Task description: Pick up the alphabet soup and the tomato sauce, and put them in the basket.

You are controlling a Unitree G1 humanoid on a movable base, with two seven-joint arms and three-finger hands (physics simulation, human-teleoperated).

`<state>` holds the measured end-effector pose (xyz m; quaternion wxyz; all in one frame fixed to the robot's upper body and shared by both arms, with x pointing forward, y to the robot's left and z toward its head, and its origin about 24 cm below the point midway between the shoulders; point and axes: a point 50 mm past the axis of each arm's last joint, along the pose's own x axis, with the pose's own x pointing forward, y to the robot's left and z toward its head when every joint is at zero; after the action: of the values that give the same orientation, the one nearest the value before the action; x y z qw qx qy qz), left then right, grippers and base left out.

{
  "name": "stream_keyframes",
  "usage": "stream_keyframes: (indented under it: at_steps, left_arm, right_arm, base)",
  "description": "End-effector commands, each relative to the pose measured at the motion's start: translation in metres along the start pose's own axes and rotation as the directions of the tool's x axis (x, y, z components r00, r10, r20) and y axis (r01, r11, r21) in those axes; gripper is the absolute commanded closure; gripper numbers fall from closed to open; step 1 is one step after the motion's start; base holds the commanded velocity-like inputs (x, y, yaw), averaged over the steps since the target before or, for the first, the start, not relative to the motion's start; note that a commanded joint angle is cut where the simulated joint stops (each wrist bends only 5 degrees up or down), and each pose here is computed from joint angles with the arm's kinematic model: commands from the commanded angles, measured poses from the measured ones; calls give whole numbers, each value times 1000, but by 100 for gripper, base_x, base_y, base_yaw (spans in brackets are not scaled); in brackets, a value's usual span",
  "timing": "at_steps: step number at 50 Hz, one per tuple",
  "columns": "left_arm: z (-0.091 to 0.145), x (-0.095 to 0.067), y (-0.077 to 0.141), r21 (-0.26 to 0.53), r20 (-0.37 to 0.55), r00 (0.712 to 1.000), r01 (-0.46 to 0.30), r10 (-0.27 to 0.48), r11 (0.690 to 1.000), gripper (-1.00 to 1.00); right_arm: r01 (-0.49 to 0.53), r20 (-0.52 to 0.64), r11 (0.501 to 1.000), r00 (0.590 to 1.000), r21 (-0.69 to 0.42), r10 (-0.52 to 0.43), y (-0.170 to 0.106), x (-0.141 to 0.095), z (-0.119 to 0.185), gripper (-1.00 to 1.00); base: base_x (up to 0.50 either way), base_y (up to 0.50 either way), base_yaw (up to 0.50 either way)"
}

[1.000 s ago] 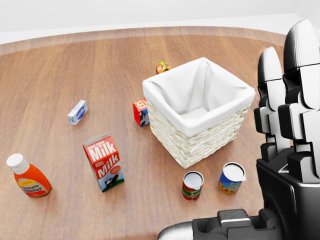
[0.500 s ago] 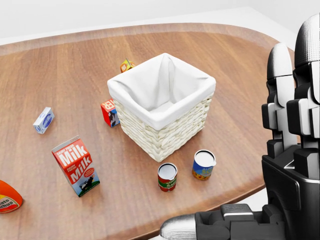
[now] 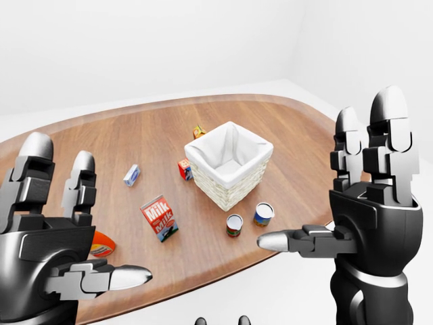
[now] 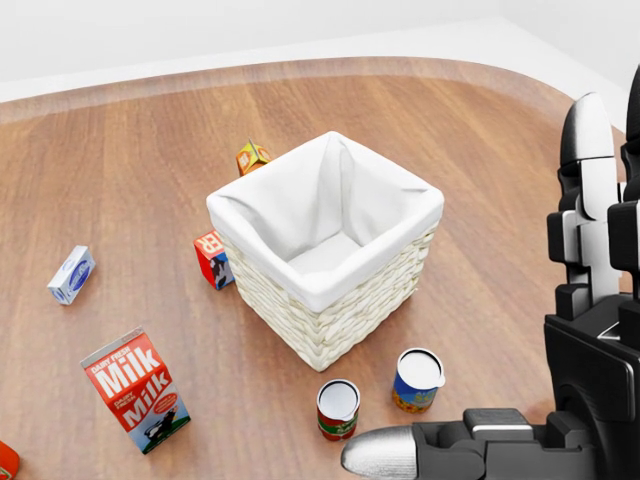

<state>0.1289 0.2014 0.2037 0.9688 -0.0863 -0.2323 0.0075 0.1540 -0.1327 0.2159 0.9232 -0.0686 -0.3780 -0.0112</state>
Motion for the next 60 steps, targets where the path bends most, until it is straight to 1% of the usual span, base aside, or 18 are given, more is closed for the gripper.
stream_keyframes:
  at_steps: [1, 3, 8, 14, 21, 22, 25, 27, 36, 40, 42, 44, 49, 50, 53, 54, 59, 60]
  left_arm:
    - [-1, -1, 0, 3, -12, 1000, 2, -2, 1000, -100]
    - [-1, -1, 0, 2, -10, 1000, 1, -1, 1000, -100]
    - [-1, -1, -1, -1, -7, 1000, 1, -1, 1000, -100]
    - [-2, -1, -1, 7, -17, 1000, 1, -1, 1000, -100]
    - [1, 1, 0, -2, -1, 1000, -1, 1, 1000, -100]
    - [1, 1, 0, -5, 2, 1000, -2, 2, 1000, -100]
    - [0, 1, -1, -2, 0, 1000, 3, -3, 1000, -100]
    - [1, 1, -1, -4, 5, 1000, 3, -3, 1000, -100]
    - [4, 3, 1, -21, 24, 1000, -1, 2, 1000, -100]
    - [4, 2, 2, -20, 22, 1000, -3, 4, 1000, -100]
    - [3, 2, 1, -15, 16, 1000, -1, 1, 1000, -100]
    - [2, 2, 1, -13, 10, 1000, 1, -1, 1000, -100]
    - [2, 1, 1, -15, 1, 1000, 1, -1, 1000, -100]
    - [2, 1, 2, -17, 1, 1000, 0, 0, 1000, -100]
    - [3, 1, 3, -20, -2, 1000, -2, 1, 1000, -100]
    - [5, 2, 5, -27, -2, 1000, -6, 6, 1000, -100]
    - [9, 3, 7, -37, 16, 1000, -12, 12, 999, -100]
    - [10, 4, 7, -36, 33, 999, -11, 12, 999, -100]
  right_arm:
    - [7, -26, 1000, 1000, -13, -7, -2, -2, -4, -100]
    - [17, -52, 1000, 998, -18, -18, -4, -2, -10, -100]
    - [18, -223, 999, 974, -50, -29, -11, -16, -39, -100]
    - [5, -317, 999, 948, -53, -21, -13, -24, -58, -100]
    - [-12, -340, 998, 940, -63, -10, -12, -24, -67, -100]
    - [-10, -337, 997, 942, -74, -16, -14, -23, -66, -100]
    - [-42, -298, 981, 955, -187, -16, -16, -19, -59, -100]
    - [-59, -280, 982, 960, -178, 7, -14, -16, -55, -100]
    - [-131, -242, 949, 968, -287, 60, -12, -8, -49, -100]
    - [-170, -227, 906, 970, -386, 86, -13, -6, -42, -100]
    - [-225, -243, 854, 963, -470, 120, -12, -4, -42, -100]
    - [-293, -297, 812, 942, -506, 155, -10, -6, -49, -100]
    - [-407, -422, 747, 887, -525, 187, -8, -15, -67, -100]
    - [-456, -473, 710, 859, -537, 194, -9, -18, -76, -100]
    - [-491, -531, 684, 829, -539, 176, -13, -23, -86, -100]
    - [-557, -629, 660, 761, -505, 161, -19, -34, -113, -100]
    - [-555, -681, 687, 722, -469, 119, -25, -41, -131, -100]
    - [-643, -803, 614, 595, -458, 24, -66, -52, -172, -100]
  base:
    - [0, 0, 0]
    - [0, 0, 0]
    - [0, 0, 0]
    - [0, 0, 0]
    - [0, 0, 0]
    - [0, 0, 0]
    - [0, 0, 0]
    - [0, 0, 0]
    - [0, 0, 0]
    - [0, 0, 0]
    - [0, 0, 0]
    - [0, 0, 0]
    - [0, 0, 0]
    - [0, 0, 0]
    - [0, 0, 0]
    - [0, 0, 0]
    - [0, 0, 0]
    - [0, 0, 0]
